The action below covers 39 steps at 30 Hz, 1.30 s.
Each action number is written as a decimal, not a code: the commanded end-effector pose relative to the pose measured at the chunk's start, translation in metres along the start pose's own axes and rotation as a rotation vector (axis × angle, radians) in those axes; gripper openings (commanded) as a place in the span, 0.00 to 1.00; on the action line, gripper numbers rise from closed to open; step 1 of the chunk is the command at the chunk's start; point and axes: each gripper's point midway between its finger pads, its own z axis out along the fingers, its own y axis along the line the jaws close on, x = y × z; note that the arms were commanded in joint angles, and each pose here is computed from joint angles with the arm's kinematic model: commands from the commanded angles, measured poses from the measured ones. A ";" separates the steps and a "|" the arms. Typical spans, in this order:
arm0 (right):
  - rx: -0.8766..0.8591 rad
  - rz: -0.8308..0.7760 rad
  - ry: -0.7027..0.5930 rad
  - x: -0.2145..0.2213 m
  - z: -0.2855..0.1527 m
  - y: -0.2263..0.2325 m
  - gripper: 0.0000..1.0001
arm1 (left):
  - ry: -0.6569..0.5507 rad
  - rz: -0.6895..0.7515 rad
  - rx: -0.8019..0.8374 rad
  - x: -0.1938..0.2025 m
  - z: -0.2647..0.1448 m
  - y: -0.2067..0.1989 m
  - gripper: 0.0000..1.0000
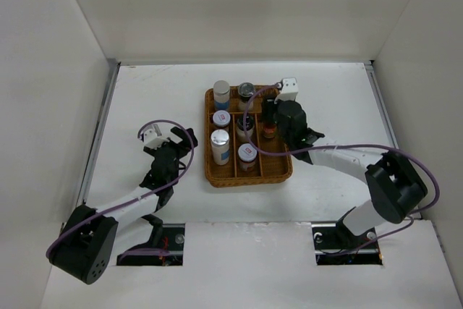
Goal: Organize the condiment bottles
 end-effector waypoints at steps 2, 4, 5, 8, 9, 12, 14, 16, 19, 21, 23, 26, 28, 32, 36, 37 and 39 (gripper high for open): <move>-0.001 0.065 -0.112 -0.026 -0.004 0.007 0.66 | -0.059 -0.036 0.019 -0.019 0.005 -0.013 1.00; 0.002 0.072 -0.119 -0.029 -0.007 0.006 0.72 | -0.063 -0.034 0.006 -0.021 0.006 -0.011 1.00; 0.004 0.077 -0.122 -0.031 -0.009 0.005 0.75 | -0.065 -0.031 -0.002 -0.021 0.006 -0.010 1.00; 0.005 0.087 -0.144 -0.044 -0.017 0.004 0.87 | -0.072 -0.028 -0.019 -0.023 0.005 -0.008 1.00; 0.016 0.099 -0.159 -0.051 -0.022 0.000 0.92 | -0.077 -0.027 -0.025 -0.024 0.004 -0.006 1.00; 0.031 0.134 -0.214 -0.076 -0.039 -0.006 1.00 | -0.085 -0.028 -0.026 -0.026 0.004 -0.007 1.00; 0.039 0.160 -0.253 -0.090 -0.053 -0.014 1.00 | -0.085 -0.027 -0.026 -0.027 0.004 -0.008 1.00; 0.057 0.207 -0.294 -0.100 -0.069 -0.025 1.00 | -0.086 -0.024 -0.035 -0.027 0.004 -0.007 1.00; 0.109 0.308 -0.322 -0.095 -0.085 -0.049 1.00 | -0.068 -0.018 -0.041 -0.023 0.007 -0.005 1.00; 0.173 0.396 -0.336 -0.079 -0.093 -0.074 1.00 | -0.055 -0.014 -0.054 -0.019 0.010 -0.003 1.00; 0.238 0.505 -0.350 -0.057 -0.101 -0.100 1.00 | -0.043 -0.005 -0.087 -0.015 0.011 0.004 1.00; 0.298 0.663 -0.342 -0.023 -0.107 -0.130 1.00 | -0.024 0.004 -0.147 -0.011 0.014 0.016 1.00; 0.311 0.734 -0.309 -0.001 -0.108 -0.139 1.00 | -0.019 0.010 -0.166 -0.011 0.015 0.018 1.00; 0.334 0.747 -0.256 0.019 -0.102 -0.149 1.00 | -0.019 0.030 -0.207 -0.013 0.012 0.026 1.00; 0.358 0.761 -0.240 0.032 -0.098 -0.157 1.00 | -0.014 0.042 -0.224 -0.016 0.010 0.027 1.00; 0.359 0.762 -0.234 0.034 -0.096 -0.157 1.00 | -0.015 0.041 -0.221 -0.016 0.010 0.027 1.00; 0.340 0.767 -0.221 0.036 -0.094 -0.153 1.00 | -0.015 0.038 -0.213 -0.017 0.010 0.023 1.00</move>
